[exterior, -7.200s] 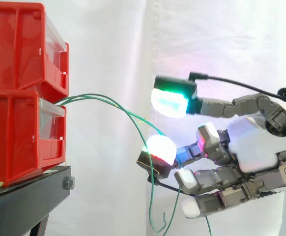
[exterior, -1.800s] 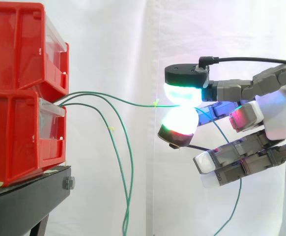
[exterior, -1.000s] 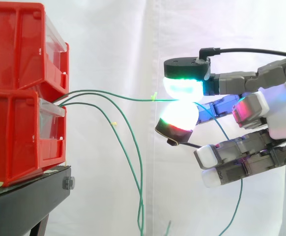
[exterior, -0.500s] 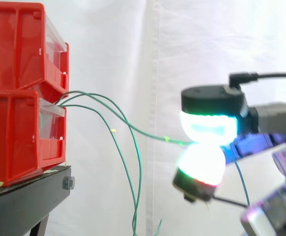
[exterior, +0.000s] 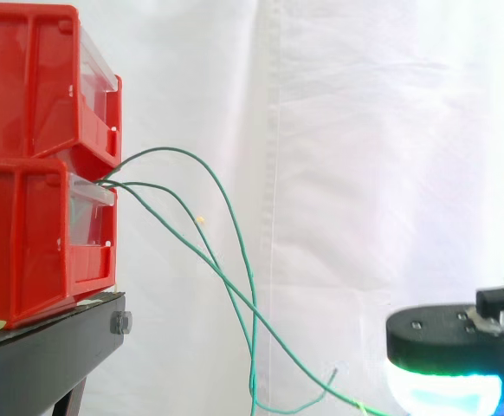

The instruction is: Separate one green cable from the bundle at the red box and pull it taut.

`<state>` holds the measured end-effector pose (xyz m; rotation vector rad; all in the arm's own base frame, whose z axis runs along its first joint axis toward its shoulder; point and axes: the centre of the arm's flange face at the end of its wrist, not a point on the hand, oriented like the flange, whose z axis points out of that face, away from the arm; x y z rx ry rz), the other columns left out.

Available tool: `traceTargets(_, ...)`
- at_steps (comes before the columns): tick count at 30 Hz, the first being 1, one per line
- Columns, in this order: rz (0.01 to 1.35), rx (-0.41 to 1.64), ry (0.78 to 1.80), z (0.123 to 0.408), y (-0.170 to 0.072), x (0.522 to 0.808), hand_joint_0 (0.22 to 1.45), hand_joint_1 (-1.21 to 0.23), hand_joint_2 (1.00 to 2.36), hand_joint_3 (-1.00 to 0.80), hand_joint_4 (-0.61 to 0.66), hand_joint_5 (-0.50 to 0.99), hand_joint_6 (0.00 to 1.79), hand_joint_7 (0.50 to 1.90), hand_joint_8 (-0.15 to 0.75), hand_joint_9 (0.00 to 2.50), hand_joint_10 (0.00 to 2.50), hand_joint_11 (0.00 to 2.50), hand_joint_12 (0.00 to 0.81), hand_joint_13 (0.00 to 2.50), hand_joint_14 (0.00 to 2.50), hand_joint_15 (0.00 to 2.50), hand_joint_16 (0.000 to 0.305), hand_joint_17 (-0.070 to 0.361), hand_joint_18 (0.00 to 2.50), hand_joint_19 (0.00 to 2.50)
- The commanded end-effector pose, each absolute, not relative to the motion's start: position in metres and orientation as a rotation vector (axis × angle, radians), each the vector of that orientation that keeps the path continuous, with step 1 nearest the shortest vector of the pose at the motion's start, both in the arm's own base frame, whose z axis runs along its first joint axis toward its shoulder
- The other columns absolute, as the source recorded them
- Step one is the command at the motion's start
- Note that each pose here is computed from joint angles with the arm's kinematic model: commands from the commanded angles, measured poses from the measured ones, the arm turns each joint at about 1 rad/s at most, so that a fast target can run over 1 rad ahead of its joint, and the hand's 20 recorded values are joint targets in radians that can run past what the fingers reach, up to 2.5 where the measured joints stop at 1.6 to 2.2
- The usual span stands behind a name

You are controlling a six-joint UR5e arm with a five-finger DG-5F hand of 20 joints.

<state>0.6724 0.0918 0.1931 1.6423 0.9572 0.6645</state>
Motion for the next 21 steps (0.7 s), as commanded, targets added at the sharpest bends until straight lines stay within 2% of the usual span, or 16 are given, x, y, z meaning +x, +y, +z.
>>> traceTargets(1, 0.672, 1.659, 0.971, 0.188, 0.090, 0.669, 0.77, -0.77, 1.02, -0.15, -0.01, 0.15, 0.50, 1.37, 0.195, 1.94, 0.03, 0.57, 0.266, 1.29, 0.02, 0.64, 0.040, 0.090, 0.78, 0.68)
traceTargets(9, 0.621, 1.664, 1.012, 0.215, 0.082, 0.658, 0.77, -0.77, 1.02, -0.15, -0.01, 0.15, 0.50, 1.37, 0.190, 1.93, 0.02, 0.55, 0.266, 1.29, 0.02, 0.64, 0.040, 0.089, 0.77, 0.68)
traceTargets(13, 0.573, 1.665, 1.047, 0.243, 0.076, 0.645, 0.77, -0.77, 1.02, -0.15, -0.01, 0.15, 0.50, 1.37, 0.185, 1.93, 0.02, 0.55, 0.269, 1.29, 0.02, 0.64, 0.040, 0.089, 0.77, 0.68)
traceTargets(21, 0.535, 1.664, 1.077, 0.263, 0.072, 0.635, 0.77, -0.77, 1.02, -0.15, -0.02, 0.15, 0.50, 1.37, 0.185, 1.93, 0.02, 0.56, 0.269, 1.29, 0.02, 0.64, 0.040, 0.089, 0.77, 0.68)
